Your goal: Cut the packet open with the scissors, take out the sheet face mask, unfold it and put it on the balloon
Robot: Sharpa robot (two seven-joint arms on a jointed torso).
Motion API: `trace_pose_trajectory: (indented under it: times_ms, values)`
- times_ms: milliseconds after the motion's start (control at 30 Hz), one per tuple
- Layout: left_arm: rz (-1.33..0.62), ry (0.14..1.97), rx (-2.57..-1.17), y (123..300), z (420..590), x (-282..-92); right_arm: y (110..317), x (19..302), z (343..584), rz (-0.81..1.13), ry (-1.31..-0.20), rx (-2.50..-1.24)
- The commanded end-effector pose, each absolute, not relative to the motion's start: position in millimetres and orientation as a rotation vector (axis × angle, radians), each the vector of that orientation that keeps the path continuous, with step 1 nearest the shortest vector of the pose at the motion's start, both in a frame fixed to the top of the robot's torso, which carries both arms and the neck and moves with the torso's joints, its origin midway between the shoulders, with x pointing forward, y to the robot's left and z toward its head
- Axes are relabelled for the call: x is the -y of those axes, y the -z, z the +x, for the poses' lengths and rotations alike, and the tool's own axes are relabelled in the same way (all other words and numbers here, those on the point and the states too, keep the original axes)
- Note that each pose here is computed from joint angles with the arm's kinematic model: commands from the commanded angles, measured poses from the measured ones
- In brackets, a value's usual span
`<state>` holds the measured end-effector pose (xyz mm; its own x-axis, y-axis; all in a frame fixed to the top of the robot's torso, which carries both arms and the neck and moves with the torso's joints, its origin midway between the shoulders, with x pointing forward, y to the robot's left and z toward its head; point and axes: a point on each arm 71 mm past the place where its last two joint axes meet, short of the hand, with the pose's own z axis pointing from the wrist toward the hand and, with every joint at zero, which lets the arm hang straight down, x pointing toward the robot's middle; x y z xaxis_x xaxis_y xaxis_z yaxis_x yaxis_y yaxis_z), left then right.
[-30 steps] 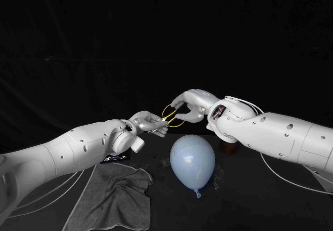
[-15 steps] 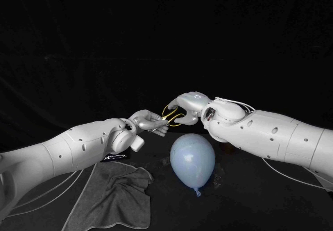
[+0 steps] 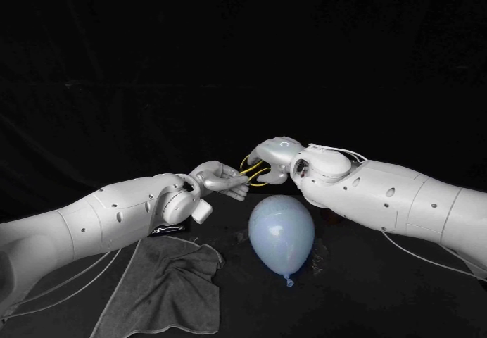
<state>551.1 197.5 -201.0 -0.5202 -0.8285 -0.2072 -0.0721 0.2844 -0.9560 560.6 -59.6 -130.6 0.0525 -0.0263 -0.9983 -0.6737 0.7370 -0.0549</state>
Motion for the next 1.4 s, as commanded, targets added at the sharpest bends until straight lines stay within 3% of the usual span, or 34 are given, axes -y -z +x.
trace_pose_trajectory:
  times_ms: [33,733,1100,1400]
  values:
    - [-0.796,1.35,-1.823,194.7,547.4,-189.9,134.1,59.2,562.8,-0.637,-0.492,-1.47]
    - [-0.673,1.445,-1.865,161.8,535.9,-162.4,150.2,43.5,561.2,-0.784,-0.411,-1.49]
    - [-0.667,1.491,-1.905,157.6,532.2,-151.4,153.2,39.0,559.0,-0.811,-0.425,-1.512]
    - [-0.639,1.518,-1.945,156.6,525.4,-141.3,157.2,41.1,561.5,-0.73,-0.438,-1.618]
